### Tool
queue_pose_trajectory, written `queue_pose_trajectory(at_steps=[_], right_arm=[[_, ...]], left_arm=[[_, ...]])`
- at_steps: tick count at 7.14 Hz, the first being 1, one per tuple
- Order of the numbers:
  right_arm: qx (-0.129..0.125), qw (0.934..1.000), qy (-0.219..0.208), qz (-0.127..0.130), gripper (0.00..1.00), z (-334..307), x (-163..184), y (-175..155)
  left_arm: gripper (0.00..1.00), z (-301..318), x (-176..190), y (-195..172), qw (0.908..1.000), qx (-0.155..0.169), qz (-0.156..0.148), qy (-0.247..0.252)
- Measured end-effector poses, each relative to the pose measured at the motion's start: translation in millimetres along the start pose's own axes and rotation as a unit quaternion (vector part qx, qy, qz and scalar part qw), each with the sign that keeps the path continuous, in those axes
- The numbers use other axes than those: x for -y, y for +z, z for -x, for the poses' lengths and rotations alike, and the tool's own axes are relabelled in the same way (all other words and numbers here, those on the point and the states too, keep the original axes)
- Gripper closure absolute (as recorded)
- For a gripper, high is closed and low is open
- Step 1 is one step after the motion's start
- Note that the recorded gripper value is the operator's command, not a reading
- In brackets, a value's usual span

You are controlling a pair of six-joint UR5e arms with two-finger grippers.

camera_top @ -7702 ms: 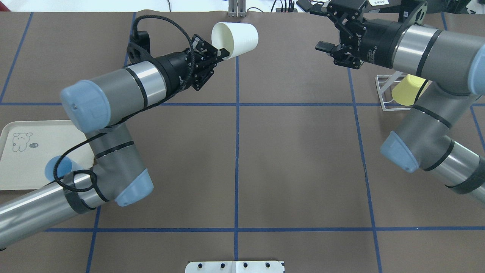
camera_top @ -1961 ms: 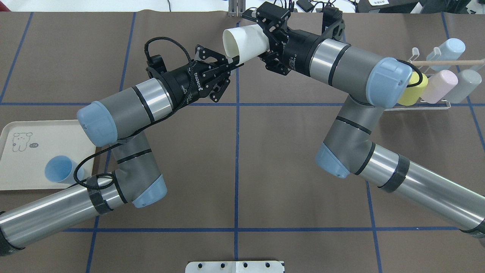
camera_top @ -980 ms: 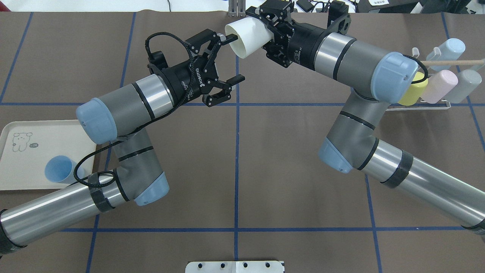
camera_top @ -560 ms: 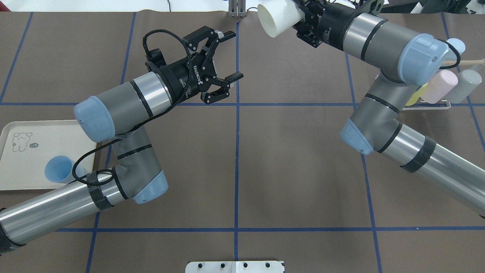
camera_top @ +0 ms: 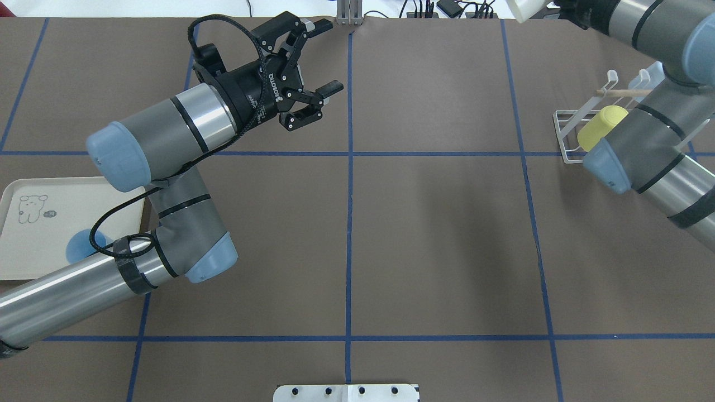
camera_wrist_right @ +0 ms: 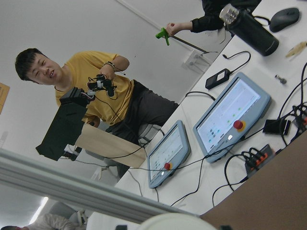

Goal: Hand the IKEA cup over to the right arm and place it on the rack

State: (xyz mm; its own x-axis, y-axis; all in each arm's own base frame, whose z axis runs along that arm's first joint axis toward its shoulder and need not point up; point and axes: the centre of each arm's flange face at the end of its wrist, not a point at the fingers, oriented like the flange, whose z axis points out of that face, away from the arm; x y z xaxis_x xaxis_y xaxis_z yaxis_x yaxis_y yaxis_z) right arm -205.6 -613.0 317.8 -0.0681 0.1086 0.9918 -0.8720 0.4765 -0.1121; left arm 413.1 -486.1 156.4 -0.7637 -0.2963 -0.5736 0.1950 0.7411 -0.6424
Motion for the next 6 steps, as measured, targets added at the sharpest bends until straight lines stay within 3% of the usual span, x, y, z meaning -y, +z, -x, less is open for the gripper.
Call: queue_pose_trajectory(at_steps=[1, 2, 3, 4, 5, 6], right_arm=[[-0.037, 0.9977, -0.051, -0.024, 1.00, -13, 27, -1], [-0.079, 0.9884, -0.123, -0.041, 1.00, -28, 48, -2], [-0.118, 0.9725, -0.194, -0.050, 1.00, -49, 64, -6], [-0.152, 0.9517, -0.261, -0.053, 1.00, -76, 74, -13], [-0.176, 0.9322, -0.313, -0.050, 1.00, -99, 79, -21], [-0.193, 0.9197, -0.339, -0.044, 1.00, -118, 82, -25]], left_arm=[[0.01, -1, 10, -4, 0.9997, 0.007, -0.006, 0.023], [0.02, 5, 19, -8, 0.9984, 0.024, -0.014, 0.049], [0.02, 11, 25, -7, 0.9963, 0.045, -0.027, 0.068], [0.03, 15, 28, -5, 0.9922, 0.069, -0.041, 0.095], [0.03, 14, 28, -7, 0.9840, 0.097, -0.055, 0.139], [0.02, 9, 23, -15, 0.9726, 0.125, -0.067, 0.184]])
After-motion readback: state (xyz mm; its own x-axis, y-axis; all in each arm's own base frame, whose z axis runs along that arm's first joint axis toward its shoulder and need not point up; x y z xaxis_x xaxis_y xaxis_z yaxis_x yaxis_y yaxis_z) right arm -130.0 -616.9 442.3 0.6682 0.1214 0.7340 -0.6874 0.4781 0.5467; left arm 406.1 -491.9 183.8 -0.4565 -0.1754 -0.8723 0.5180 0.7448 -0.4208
